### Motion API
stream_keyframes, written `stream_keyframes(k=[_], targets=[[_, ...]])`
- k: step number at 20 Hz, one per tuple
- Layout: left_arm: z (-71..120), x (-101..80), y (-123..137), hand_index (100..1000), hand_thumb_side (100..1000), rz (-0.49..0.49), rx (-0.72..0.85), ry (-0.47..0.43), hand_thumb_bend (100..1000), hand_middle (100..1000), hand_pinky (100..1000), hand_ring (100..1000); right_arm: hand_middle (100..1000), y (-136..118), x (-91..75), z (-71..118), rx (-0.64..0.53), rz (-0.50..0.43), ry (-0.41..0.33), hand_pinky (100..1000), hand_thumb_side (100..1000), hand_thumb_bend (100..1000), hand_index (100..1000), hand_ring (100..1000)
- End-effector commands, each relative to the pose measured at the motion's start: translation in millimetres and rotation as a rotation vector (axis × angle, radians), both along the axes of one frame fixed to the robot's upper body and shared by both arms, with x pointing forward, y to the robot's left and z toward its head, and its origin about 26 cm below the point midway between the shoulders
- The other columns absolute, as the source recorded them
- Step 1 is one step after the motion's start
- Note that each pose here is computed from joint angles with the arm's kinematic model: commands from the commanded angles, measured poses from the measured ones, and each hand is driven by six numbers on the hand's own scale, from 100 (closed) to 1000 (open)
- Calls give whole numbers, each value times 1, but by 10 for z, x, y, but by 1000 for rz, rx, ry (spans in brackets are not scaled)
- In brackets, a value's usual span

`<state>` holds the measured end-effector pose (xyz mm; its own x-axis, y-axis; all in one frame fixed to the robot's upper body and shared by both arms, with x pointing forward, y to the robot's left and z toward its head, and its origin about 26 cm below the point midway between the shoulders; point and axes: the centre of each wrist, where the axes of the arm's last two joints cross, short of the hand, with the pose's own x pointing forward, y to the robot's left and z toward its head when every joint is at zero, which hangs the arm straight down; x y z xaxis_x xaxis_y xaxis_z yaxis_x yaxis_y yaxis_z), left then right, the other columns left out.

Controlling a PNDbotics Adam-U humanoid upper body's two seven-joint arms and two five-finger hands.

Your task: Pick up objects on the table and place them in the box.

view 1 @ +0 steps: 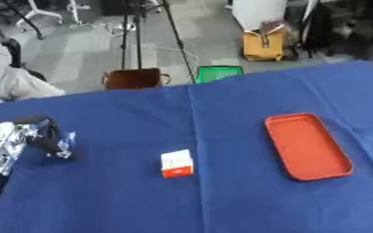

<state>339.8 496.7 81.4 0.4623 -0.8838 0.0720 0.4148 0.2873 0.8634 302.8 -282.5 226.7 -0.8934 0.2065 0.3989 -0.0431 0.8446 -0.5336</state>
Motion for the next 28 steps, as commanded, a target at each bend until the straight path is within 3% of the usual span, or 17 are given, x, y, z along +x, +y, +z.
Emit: stream_keyframes(k=[1,2,3,7,15,21,25,28], targets=[[85,4,60,616,320,7,13,-21,761,515,363,381,668,0,-25,75,-10,8,-25,609,521,561,834,709],[70,5,57,616,320,5,5,-23,761,515,363,381,668,0,-25,74,-10,8,-25,609,521,561,834,709],[55,4,54,549,281,4,-3,-24,665,473,301,332,668,1,-24,74,-10,8,-25,609,521,561,834,708],[22,-1,56,505,293,-3,-47,-40,609,432,250,310,668,2,-24,76,-10,9,-26,609,521,561,834,708],[368,32,91,497,355,-88,-162,-126,544,411,188,295,668,-5,-26,73,-11,5,-24,609,523,561,834,708],[1015,82,52,490,358,-232,-159,-247,540,395,145,278,668,-11,-28,68,-14,2,-21,609,524,560,834,708],[1263,189,-217,484,353,-363,-167,-319,525,380,115,270,668,-5,-28,65,-14,5,-18,610,526,559,834,708],[1424,393,-624,456,315,-515,-162,-329,500,345,100,250,668,13,-24,66,-14,15,-18,610,527,557,834,708]])
